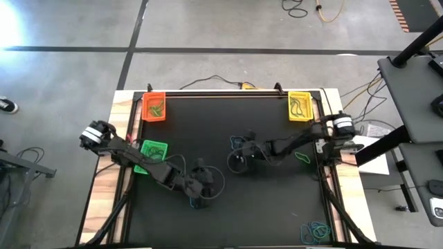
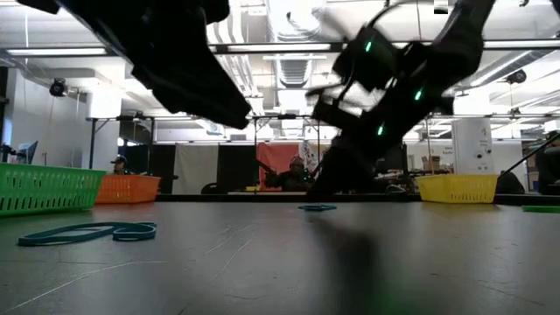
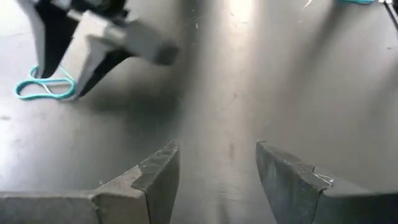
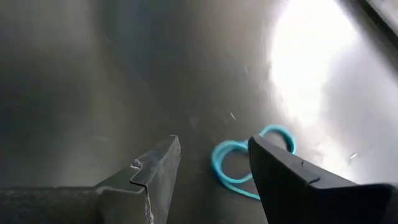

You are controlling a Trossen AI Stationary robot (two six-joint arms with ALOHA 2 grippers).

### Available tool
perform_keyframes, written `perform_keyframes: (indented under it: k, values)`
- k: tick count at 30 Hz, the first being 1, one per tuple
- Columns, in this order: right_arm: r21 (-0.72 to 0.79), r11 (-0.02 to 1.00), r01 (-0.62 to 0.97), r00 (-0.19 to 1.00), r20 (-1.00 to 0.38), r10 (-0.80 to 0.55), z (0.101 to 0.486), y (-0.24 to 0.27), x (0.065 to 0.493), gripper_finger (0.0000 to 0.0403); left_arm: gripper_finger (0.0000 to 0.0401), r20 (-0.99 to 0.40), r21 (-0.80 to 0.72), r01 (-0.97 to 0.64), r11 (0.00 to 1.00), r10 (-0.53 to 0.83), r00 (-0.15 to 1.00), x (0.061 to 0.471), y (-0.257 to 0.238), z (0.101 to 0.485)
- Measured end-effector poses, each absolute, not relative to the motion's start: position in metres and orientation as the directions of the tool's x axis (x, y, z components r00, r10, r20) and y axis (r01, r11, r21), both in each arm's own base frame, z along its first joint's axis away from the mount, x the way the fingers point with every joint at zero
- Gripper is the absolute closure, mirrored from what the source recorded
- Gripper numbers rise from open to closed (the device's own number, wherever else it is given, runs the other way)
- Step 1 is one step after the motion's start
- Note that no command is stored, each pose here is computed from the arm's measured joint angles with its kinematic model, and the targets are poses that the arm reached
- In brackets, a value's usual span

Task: Sort rubber bands into baskets
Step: Put the bottom left blue rubber band into the yellow bin

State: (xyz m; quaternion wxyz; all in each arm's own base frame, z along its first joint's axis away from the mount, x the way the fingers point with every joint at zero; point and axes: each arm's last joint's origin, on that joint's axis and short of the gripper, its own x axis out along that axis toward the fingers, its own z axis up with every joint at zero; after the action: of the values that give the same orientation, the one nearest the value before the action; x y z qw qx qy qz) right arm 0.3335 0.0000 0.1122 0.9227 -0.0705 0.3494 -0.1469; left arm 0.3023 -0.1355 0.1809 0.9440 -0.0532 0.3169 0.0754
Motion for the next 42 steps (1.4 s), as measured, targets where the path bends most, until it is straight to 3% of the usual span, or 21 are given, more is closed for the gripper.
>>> perform_keyframes:
  k: [12,26,42]
  values:
    - [-0.162,0.924,0.347,0.663,-0.654,-0.364,0.08,-0.033,0.338,0.023,0.0207,-0.593,-0.003,-0.232,0.973,0.186,0.784,0.296,-0.151,0.169]
    - [-0.233,0.914,0.332,0.54,-0.748,-0.386,0.068,-0.036,0.324,0.0388,0.0207,-0.544,0.005,-0.276,0.961,0.234,0.806,0.304,-0.154,0.159]
    - [-0.253,0.917,0.31,0.513,-0.767,-0.385,0.111,-0.036,0.308,0.0394,0.0207,-0.562,0.024,-0.279,0.96,0.243,0.791,0.31,-0.157,0.136]
